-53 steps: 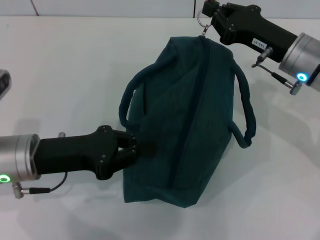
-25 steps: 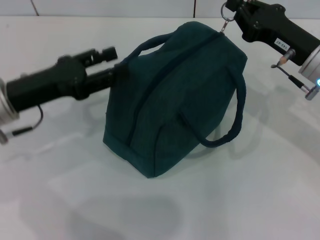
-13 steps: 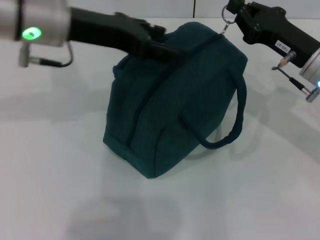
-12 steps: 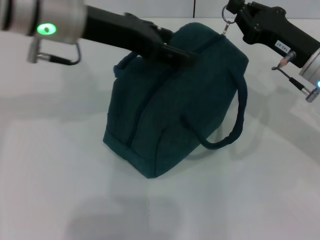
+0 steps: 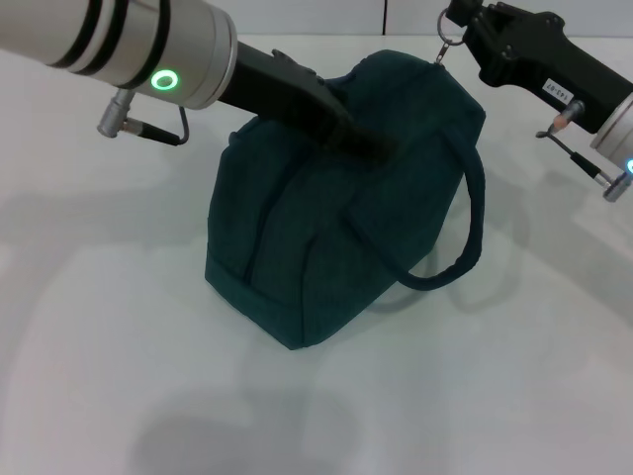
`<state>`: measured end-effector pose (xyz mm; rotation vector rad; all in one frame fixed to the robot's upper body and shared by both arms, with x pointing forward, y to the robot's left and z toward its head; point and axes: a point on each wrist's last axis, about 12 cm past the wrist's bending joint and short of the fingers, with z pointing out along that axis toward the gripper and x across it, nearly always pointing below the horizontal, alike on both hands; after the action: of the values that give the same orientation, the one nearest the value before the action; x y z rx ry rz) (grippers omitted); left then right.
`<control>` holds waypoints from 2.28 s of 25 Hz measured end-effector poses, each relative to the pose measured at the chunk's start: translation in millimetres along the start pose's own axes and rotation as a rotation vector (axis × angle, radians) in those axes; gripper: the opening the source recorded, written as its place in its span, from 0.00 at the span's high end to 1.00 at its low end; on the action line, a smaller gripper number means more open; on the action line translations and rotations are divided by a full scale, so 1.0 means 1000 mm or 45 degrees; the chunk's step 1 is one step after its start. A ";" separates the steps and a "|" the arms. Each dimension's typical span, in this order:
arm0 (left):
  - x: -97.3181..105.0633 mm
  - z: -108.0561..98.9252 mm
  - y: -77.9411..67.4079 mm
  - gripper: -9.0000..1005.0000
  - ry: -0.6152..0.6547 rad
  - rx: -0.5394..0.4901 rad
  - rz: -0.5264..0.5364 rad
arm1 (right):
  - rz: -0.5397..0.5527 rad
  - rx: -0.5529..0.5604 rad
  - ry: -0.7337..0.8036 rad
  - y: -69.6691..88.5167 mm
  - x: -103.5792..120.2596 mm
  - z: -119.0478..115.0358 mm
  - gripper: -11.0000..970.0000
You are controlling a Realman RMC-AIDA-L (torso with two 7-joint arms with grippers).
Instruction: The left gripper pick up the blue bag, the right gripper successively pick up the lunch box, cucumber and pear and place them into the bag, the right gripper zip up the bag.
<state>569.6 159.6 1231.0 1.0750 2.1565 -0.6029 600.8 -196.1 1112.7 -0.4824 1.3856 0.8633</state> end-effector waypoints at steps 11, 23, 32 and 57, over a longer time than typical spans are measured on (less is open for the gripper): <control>0.001 0.000 0.001 0.43 -0.009 -0.007 0.022 | 0.000 0.001 0.000 0.000 0.000 0.000 0.97; -0.002 -0.002 0.000 0.64 -0.040 0.006 0.039 | 0.032 0.066 0.004 -0.007 0.004 -0.006 0.97; -0.004 -0.011 0.004 0.85 -0.122 0.044 0.021 | 0.096 0.261 0.116 -0.024 0.025 -0.028 0.97; -0.002 -0.011 0.005 0.93 -0.147 0.039 0.050 | 0.137 0.309 0.094 -0.025 0.031 -0.051 0.87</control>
<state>570.6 168.4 1240.0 1.0696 2.0286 -0.6660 586.2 -242.2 1069.3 -0.2570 1.5720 0.7573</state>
